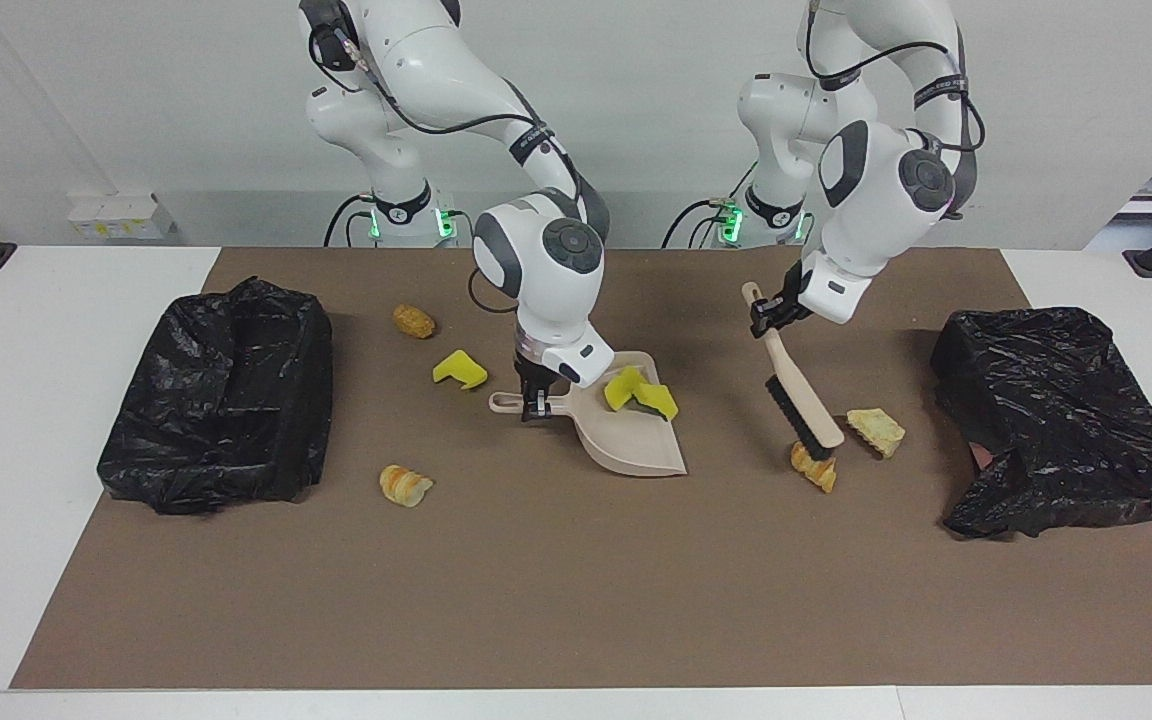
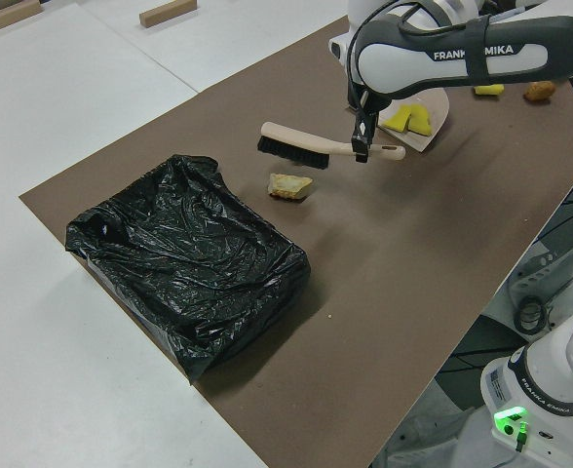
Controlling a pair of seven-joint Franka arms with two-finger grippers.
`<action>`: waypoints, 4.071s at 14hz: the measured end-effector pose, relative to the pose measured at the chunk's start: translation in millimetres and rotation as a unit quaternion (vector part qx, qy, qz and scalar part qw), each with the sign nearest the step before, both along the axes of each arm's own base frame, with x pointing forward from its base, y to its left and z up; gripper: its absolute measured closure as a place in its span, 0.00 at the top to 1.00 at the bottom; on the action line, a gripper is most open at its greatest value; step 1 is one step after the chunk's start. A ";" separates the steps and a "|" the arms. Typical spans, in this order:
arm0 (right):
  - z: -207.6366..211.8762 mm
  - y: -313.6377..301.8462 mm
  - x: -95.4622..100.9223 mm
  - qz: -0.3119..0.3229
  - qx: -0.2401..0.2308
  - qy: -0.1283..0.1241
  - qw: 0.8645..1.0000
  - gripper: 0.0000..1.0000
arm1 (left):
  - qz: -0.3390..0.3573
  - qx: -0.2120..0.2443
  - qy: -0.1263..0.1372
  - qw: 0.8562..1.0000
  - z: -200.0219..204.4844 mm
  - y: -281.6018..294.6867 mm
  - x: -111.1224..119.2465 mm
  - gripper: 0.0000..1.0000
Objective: Sweep and dump trash in bin
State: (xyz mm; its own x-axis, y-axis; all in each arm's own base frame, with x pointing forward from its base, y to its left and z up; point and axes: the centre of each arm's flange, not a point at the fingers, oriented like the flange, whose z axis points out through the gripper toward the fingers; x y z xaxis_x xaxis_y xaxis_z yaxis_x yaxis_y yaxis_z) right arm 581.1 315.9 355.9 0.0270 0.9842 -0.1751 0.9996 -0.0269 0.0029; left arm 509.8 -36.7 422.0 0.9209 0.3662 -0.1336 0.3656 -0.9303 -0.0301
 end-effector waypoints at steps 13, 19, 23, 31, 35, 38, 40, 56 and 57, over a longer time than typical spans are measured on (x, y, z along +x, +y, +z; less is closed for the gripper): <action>-11.0 -10.6 3.3 -0.035 0.019 0.019 0.999 0.32 | -0.171 -0.008 0.033 0.985 -79.0 -2.8 2.3 0.26; -11.9 -13.9 4.4 -0.038 0.018 0.019 0.999 0.32 | -0.253 -0.064 0.014 0.965 -75.7 -116.7 -12.9 0.26; -11.5 -14.0 4.4 -0.038 0.018 0.019 0.999 0.32 | -0.282 -0.104 0.010 0.954 -76.0 -197.2 -40.4 0.26; -10.4 -17.2 6.5 -0.011 0.019 0.022 1.000 0.32 | -0.270 -0.122 0.004 0.955 -49.8 -279.2 -71.0 0.26; -4.9 -27.3 14.4 0.007 0.022 0.020 1.000 0.32 | -0.241 -0.130 0.013 0.962 -17.0 -253.9 -46.8 0.26; 12.4 -51.3 26.0 -0.003 0.027 0.008 1.000 0.32 | -0.182 -0.127 0.033 0.975 -1.3 -225.1 -39.4 0.26; 38.1 -87.5 36.3 -0.008 0.033 -0.005 0.999 0.32 | -0.126 -0.113 0.057 0.984 -2.4 -223.9 -49.3 0.26; 169.3 -472.2 -43.9 -0.005 0.024 0.014 1.000 0.32 | -0.137 -0.066 0.068 0.986 -82.4 -284.1 -223.4 0.43; 169.9 -490.5 -48.1 -0.001 0.022 0.010 1.000 0.32 | -0.133 -0.069 0.065 0.987 -80.2 -283.8 -219.0 0.53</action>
State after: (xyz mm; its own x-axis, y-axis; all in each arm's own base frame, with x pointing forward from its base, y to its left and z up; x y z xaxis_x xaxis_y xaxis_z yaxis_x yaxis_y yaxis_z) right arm 532.9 -174.6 525.8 0.0263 0.9910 -0.1315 0.9994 -0.0289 -0.0181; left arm 290.8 -320.5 341.7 0.9538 0.0844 -0.2884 0.1096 -0.9913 0.0726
